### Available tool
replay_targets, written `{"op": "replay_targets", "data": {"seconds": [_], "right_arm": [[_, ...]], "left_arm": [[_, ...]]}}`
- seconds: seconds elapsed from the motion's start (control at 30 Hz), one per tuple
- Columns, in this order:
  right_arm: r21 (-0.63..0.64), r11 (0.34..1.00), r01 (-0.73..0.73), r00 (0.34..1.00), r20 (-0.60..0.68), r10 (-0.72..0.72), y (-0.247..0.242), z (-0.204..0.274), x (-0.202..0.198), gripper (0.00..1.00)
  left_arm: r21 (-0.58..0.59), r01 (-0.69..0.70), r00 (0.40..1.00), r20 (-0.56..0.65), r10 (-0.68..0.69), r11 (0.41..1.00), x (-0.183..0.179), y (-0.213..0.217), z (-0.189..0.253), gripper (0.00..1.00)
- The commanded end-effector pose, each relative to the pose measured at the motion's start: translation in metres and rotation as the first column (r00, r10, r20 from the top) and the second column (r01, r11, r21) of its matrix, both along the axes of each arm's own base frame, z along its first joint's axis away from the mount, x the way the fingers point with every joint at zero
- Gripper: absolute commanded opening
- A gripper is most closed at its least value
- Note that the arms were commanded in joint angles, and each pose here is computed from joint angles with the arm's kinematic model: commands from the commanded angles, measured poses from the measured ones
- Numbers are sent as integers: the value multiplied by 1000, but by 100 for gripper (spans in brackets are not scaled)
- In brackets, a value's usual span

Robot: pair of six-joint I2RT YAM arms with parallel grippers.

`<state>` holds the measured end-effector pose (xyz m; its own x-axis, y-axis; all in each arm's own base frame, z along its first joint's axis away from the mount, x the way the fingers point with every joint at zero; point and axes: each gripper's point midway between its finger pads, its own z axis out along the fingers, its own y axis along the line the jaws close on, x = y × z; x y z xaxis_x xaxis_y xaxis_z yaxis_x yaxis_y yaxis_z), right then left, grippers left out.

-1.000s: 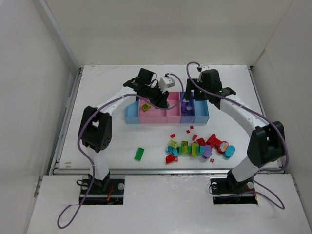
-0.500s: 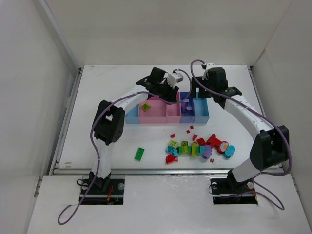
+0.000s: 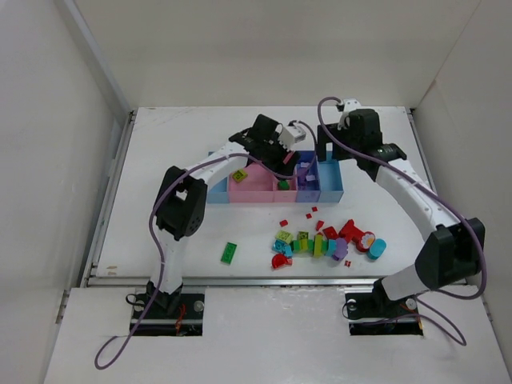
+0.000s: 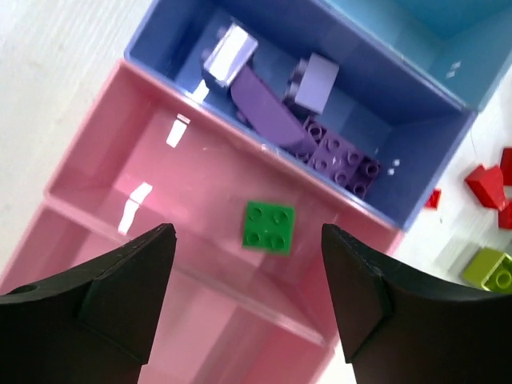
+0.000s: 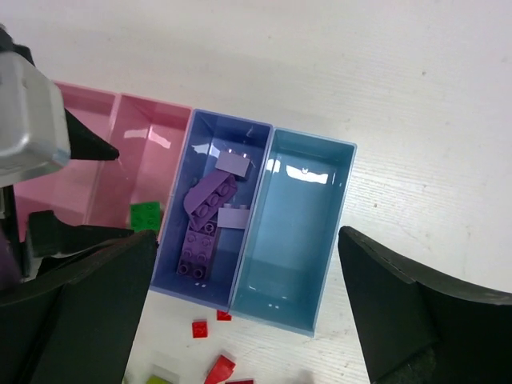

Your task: Sort the legos into containers by color

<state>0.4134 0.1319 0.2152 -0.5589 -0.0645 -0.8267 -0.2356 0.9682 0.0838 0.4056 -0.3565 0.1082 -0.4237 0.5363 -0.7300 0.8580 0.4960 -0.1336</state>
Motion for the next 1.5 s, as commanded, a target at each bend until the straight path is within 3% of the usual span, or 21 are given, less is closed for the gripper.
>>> {"op": "replay_targets", "data": {"seconds": [0.0, 0.1, 0.17, 0.27, 0.3, 0.33, 0.47, 0.6, 0.8, 1.0, 1.3, 1.47], "right_arm": [[4, 1000, -16, 996, 85, 16, -2, 33, -8, 100], [-1, 1000, 1, 995, 102, -1, -8, 40, -18, 100], [-9, 1000, -9, 993, 117, 10, -2, 43, -28, 100], [-28, 999, -32, 990, 137, 35, 15, 48, -39, 100], [-37, 998, -41, 991, 130, 45, 19, 43, -42, 100], [-43, 998, -45, 990, 132, 51, 23, 43, -44, 100], [-17, 998, -63, 992, 108, 65, 45, 37, -57, 100], [12, 998, -57, 995, 78, 56, 54, 28, -64, 100], [46, 997, -59, 995, 79, 55, 67, 33, -76, 100], [41, 998, -51, 997, 64, 48, 69, 29, -83, 100], [43, 999, -16, 998, 68, 13, 62, 30, -85, 100], [27, 1000, -12, 998, 65, 11, 62, 28, -82, 100]], "left_arm": [[-18, -6, 995, 103, 7, 1000, -9, 10, 59, 71], [75, 48, 985, 161, -59, 996, -31, 39, 77, 71], [177, 146, 967, 182, -178, 973, -64, 64, 84, 71], [374, 303, 946, -8, -323, 877, -142, 108, 27, 73], [389, 291, 949, -1, -316, 874, -144, 114, 31, 74], [432, 334, 940, -84, -332, 837, -169, 128, 4, 76], [453, 307, 949, -210, -234, 837, -212, 151, -31, 77], [472, 245, 957, -257, -134, 847, -230, 163, -50, 79], [554, 105, 980, -198, 9, 826, -218, 185, -68, 81], [568, 184, 954, -300, -7, 802, -232, 191, -89, 78], [568, 246, 932, -361, -32, 786, -241, 193, -100, 44], [556, 248, 927, -375, -27, 794, -238, 193, -100, 7]]}}
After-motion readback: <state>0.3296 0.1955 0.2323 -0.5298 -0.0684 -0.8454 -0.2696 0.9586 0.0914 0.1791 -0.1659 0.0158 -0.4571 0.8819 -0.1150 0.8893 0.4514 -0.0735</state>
